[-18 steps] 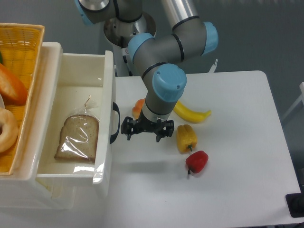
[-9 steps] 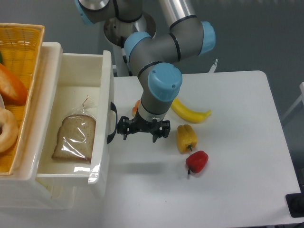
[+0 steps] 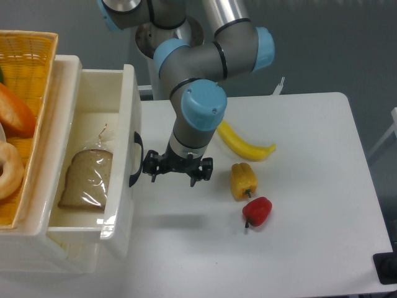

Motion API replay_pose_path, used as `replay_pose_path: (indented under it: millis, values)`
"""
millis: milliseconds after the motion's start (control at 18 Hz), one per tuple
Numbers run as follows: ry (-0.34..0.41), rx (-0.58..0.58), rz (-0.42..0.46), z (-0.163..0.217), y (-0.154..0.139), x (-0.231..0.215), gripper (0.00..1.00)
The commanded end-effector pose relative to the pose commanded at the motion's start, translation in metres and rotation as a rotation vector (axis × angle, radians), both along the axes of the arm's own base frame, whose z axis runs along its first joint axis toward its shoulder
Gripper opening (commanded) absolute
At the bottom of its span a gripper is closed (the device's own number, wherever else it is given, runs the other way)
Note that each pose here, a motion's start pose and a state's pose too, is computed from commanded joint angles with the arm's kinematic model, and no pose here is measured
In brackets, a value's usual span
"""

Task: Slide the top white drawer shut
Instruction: 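Push the white drawer into the cabinet with the gripper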

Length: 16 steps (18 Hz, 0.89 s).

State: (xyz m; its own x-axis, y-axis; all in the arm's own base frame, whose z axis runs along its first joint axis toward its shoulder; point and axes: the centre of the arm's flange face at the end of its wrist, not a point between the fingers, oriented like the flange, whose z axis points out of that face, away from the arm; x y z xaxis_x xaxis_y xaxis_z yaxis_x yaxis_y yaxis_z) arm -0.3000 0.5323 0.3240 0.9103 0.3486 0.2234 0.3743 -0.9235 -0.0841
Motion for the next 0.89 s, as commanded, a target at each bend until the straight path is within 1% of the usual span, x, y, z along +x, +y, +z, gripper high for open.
replay_pose_path:
  millis: [389,889]
  values:
    - [0.024,0.013,-0.069,0.011,0.016,0.031,1.0]
    - [0.025,0.014,-0.115,0.01,0.03,0.059,1.0]
